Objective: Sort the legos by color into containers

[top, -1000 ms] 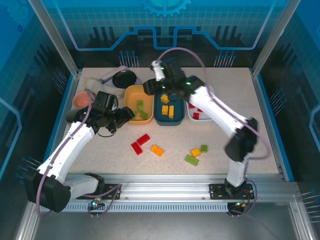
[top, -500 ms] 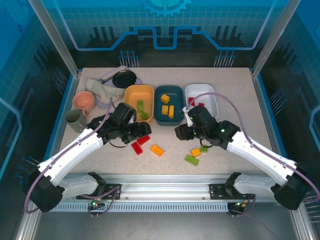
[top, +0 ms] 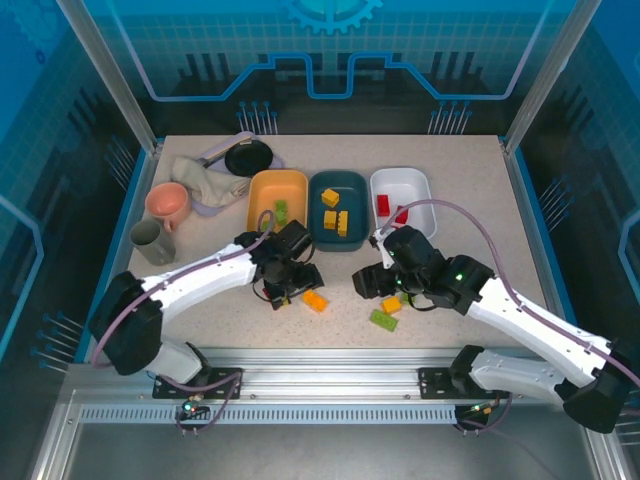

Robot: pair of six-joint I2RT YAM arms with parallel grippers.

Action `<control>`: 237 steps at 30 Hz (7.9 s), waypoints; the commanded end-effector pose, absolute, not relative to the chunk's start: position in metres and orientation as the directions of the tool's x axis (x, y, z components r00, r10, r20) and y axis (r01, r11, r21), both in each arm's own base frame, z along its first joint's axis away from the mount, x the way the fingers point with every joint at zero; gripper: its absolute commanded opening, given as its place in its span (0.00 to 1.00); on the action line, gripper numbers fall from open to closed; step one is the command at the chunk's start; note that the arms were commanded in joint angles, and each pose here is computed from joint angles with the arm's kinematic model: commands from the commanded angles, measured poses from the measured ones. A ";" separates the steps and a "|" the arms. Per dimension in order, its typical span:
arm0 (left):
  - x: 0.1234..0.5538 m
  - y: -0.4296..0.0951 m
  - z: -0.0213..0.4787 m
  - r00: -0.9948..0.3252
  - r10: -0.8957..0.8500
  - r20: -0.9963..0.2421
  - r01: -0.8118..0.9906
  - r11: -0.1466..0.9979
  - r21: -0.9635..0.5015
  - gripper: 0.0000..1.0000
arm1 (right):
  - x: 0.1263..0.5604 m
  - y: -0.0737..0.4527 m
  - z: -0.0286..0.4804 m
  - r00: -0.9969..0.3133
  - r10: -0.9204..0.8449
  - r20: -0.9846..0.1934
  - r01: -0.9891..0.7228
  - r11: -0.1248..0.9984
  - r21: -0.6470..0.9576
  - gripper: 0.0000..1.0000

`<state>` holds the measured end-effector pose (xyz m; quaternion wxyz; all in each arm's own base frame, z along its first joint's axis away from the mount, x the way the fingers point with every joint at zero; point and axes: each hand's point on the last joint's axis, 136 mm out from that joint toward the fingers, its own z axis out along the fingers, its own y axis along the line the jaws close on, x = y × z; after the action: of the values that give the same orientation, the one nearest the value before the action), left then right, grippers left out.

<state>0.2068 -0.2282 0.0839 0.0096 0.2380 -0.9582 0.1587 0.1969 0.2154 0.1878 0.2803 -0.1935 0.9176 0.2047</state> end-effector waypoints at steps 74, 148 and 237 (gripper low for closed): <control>0.500 -0.317 0.180 -0.903 -0.363 -0.228 -0.180 0.803 -0.567 0.65 | 0.327 0.207 0.250 -0.686 0.072 -0.724 -0.354 0.837 0.418 0.85; 0.269 -0.181 0.262 -0.844 -0.432 -0.318 -0.097 0.706 -0.701 0.79 | 0.358 0.224 0.183 -0.856 -0.154 -0.493 -0.239 0.964 0.114 0.22; 0.182 -0.421 0.020 -0.483 -0.733 0.479 -0.852 0.521 -0.062 0.73 | 0.205 0.124 0.246 -0.755 -0.045 -0.654 -0.217 0.959 0.184 0.67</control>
<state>0.1851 -0.4112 0.0224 0.1955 0.4620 -0.8512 0.1541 0.2121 0.1265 0.2528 0.3537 -0.0605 0.9243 0.1302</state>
